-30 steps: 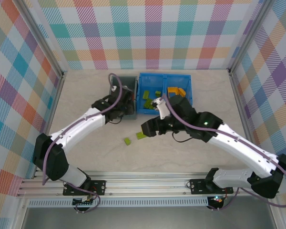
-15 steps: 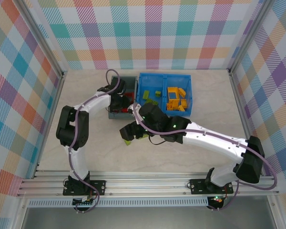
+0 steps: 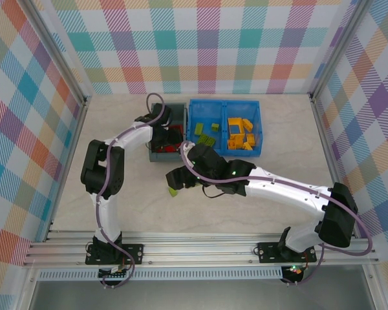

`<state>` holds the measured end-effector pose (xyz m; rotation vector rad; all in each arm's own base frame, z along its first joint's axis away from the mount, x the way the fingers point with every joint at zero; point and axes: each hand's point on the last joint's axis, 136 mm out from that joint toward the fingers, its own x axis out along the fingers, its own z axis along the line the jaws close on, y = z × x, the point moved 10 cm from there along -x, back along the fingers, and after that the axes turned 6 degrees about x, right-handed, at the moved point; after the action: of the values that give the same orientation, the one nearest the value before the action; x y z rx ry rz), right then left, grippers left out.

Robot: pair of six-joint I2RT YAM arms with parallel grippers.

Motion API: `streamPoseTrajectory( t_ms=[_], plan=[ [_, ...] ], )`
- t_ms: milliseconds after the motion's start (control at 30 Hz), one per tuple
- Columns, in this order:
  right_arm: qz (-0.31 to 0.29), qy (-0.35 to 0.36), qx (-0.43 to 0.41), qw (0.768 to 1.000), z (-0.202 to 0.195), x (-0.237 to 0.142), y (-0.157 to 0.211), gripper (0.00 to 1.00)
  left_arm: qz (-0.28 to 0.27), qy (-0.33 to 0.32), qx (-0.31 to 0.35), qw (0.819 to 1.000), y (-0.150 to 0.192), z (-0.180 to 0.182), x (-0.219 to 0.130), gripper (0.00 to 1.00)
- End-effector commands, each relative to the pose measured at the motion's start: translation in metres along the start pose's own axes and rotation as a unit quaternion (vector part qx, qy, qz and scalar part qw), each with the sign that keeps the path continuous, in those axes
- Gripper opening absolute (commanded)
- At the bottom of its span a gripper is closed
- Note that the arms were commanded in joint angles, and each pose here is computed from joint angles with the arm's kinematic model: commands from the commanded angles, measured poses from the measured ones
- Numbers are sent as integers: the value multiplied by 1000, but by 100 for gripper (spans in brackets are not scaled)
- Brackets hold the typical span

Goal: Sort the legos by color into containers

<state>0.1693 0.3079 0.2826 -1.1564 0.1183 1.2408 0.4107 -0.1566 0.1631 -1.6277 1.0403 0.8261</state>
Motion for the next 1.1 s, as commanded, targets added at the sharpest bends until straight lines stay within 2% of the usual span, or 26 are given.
streamPoseTrajectory(
  t_ms=[0,67,167,267,333,467,567,733,1067],
  plan=[
    [-20,72,74,994,-15,-4,4,76,-54,15,9,998,-4,-7,-56,69],
    [-20,105,114,988,-21,1,7,75,-75,18,10,997,3,-9,-78,69],
    [-14,172,198,965,-34,14,11,76,-112,19,12,993,21,-12,-119,70],
    [11,211,298,931,-49,33,13,77,-157,37,21,987,53,-17,-165,71],
    [36,256,379,889,-63,44,15,77,-181,53,40,981,81,-20,-194,71],
    [65,276,479,831,-80,69,14,77,-215,122,95,964,131,-26,-239,72],
    [78,276,521,804,-90,90,13,76,-238,171,120,948,157,-22,-270,74],
    [100,275,567,770,-96,117,10,76,-248,199,102,943,178,-2,-292,75],
    [107,304,620,715,-105,135,23,72,-247,196,104,943,179,-1,-289,75]
  ],
)
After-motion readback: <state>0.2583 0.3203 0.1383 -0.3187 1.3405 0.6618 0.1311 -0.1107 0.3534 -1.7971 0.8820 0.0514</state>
